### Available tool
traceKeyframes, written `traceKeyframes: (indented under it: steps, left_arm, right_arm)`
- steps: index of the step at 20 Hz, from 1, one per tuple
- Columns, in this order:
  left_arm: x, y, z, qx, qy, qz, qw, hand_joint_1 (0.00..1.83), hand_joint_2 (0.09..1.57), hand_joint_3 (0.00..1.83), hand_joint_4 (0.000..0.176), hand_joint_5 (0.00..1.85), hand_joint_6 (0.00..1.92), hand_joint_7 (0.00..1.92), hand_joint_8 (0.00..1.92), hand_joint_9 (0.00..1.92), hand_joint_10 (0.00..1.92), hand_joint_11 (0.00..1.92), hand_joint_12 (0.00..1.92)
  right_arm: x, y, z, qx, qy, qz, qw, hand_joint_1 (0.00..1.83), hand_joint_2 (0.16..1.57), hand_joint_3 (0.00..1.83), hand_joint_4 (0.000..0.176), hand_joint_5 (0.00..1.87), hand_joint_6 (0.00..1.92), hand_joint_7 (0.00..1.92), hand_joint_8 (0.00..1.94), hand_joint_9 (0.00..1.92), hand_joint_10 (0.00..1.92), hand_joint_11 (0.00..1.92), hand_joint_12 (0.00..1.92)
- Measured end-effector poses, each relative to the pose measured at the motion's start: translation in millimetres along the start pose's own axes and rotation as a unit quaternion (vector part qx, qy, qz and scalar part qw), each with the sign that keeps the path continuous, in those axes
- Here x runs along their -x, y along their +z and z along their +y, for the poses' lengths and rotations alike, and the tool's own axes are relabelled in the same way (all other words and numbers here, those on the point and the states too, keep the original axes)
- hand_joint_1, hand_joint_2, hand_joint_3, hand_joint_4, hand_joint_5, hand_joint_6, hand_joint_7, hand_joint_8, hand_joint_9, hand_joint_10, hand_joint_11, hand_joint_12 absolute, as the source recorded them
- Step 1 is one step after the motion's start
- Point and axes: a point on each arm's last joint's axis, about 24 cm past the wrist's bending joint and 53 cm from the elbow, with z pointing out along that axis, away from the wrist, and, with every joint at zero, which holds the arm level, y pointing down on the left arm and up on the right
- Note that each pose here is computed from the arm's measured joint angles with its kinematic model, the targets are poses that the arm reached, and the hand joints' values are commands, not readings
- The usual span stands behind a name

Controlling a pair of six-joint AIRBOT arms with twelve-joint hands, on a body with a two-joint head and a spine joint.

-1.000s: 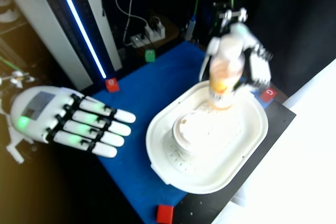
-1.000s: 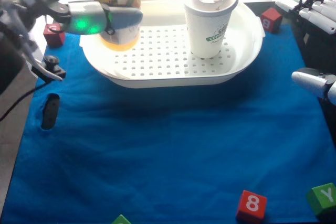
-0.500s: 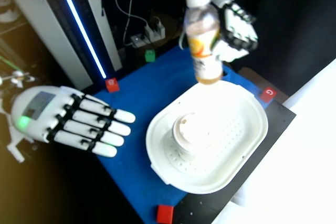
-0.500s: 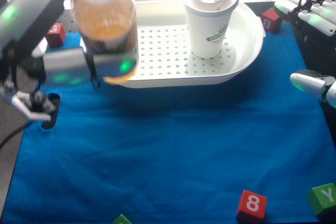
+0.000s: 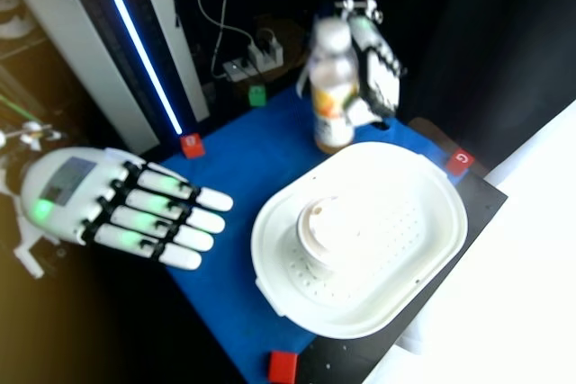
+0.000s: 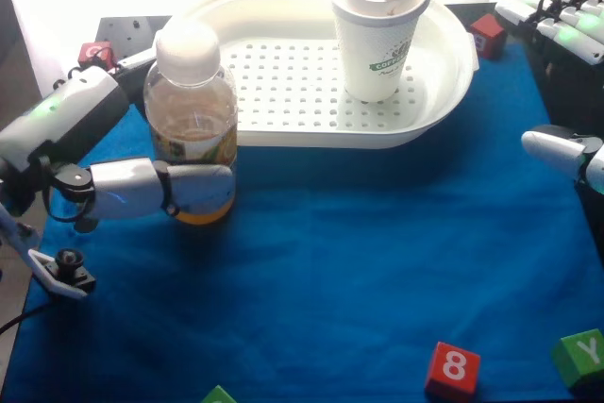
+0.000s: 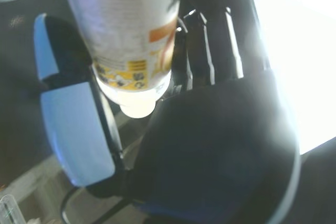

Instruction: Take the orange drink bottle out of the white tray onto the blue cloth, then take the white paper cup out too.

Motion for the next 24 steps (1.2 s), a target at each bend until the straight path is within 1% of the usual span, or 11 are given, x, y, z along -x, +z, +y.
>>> traceKeyframes:
  steps: [1,3,7,9,14,15,17,18,21,23,24]
  left_arm:
    - [-1.4,0,0.2,0.0,0.001,0.003,1.0,0.59,1.14,0.0,0.032,0.13,0.12,0.19,0.11,0.01,0.63,0.0,1.31]
    - [-5.1,-5,0.4,0.003,-0.003,0.007,1.0,0.53,1.07,0.0,0.099,0.05,0.02,0.02,0.01,0.0,0.12,0.0,0.69]
    - [8.9,-21,-9.3,-0.003,0.015,0.003,0.9999,0.48,0.99,0.0,0.17,0.0,0.0,0.0,0.0,0.0,0.0,0.0,0.01]
    - [20.6,-30,-13.9,-0.004,0.027,-0.009,0.9996,0.5,0.97,0.0,0.138,0.0,0.0,0.0,0.0,0.0,0.0,0.0,0.0]
    - [30.3,-57,-17.6,-0.002,0.05,-0.02,0.9986,0.56,0.95,0.0,0.162,0.0,0.0,0.0,0.0,0.0,0.0,0.05,0.03]
    - [36.1,-65,-15.7,0.005,0.059,-0.027,0.9979,0.55,0.97,0.0,0.148,0.0,0.0,0.0,0.0,0.0,0.0,0.06,0.03]
    - [55.6,-80,-11.2,0.022,0.078,-0.057,0.9951,0.63,1.01,0.01,0.065,0.0,0.0,0.0,0.0,0.0,0.0,0.0,0.0]
    - [65.5,-84,-11.4,0.027,0.09,-0.07,0.9931,0.64,1.01,0.01,0.062,0.0,0.0,0.0,0.0,0.0,0.0,0.0,0.0]
    - [81.8,-90,-24.1,0.015,0.109,-0.102,0.9887,0.64,1.03,0.02,0.089,0.01,0.0,0.0,0.0,0.0,0.0,0.0,0.0]
    - [78.1,-91,-28.5,0.006,0.111,-0.097,0.9891,0.69,1.05,0.02,0.048,0.01,0.0,0.0,0.0,0.0,0.0,0.0,0.0]
    - [79.2,-92,-27.5,0.007,0.111,-0.099,0.9888,0.68,1.05,0.02,0.064,0.0,0.0,0.0,0.0,0.0,0.0,0.0,0.0]
  right_arm:
    - [0,0,0.9,0.002,-0.001,0.001,1.0,0.42,1.36,0.0,0.0,0.0,0.0,0.0,0.0,0.0,0.0,0.0,0.0]
    - [-1,0,1.4,0.003,-0.002,0.001,1.0,0.44,1.35,0.0,0.0,0.0,0.0,0.0,0.0,0.0,0.0,0.0,0.0]
    - [1,0,-0.4,0.0,-0.001,0.0,1.0,0.42,1.36,0.0,0.0,0.0,0.0,0.0,0.0,0.0,0.0,0.0,0.0]
    - [0,0,0.6,0.002,-0.002,0.001,1.0,0.38,1.34,0.0,0.0,0.0,0.0,0.0,0.0,0.0,0.0,0.0,0.0]
    - [4,3,4.7,0.008,-0.004,-0.003,1.0,0.44,1.28,0.0,0.0,0.0,0.0,0.0,0.0,0.0,0.0,0.0,0.31]
    - [10,7,8.9,0.016,-0.006,-0.01,0.9998,0.42,1.27,0.0,0.0,0.0,0.0,0.0,0.0,0.0,0.0,0.0,0.18]
    - [24,15,12.9,0.028,-0.012,-0.03,0.9991,0.51,1.25,0.0,0.0,0.0,0.0,0.0,0.0,0.0,0.0,0.0,0.01]
    - [30,22,16.4,0.034,-0.008,-0.043,0.9985,0.5,1.25,0.0,0.0,0.0,0.0,0.0,0.0,0.0,0.0,0.0,0.0]
    - [36,59,33.8,0.062,-0.016,-0.049,0.9967,0.38,1.25,0.0,0.043,0.0,0.0,0.0,0.0,0.0,0.0,0.0,0.0]
    - [26,86,40.4,0.068,-0.015,-0.036,0.9969,0.43,1.23,0.0,0.054,0.0,0.0,0.0,0.0,0.0,0.0,0.0,0.0]
    - [15,101,39.3,0.064,-0.017,-0.021,0.9976,0.51,1.22,0.0,0.077,0.0,0.0,0.0,0.0,0.0,0.0,0.0,0.0]
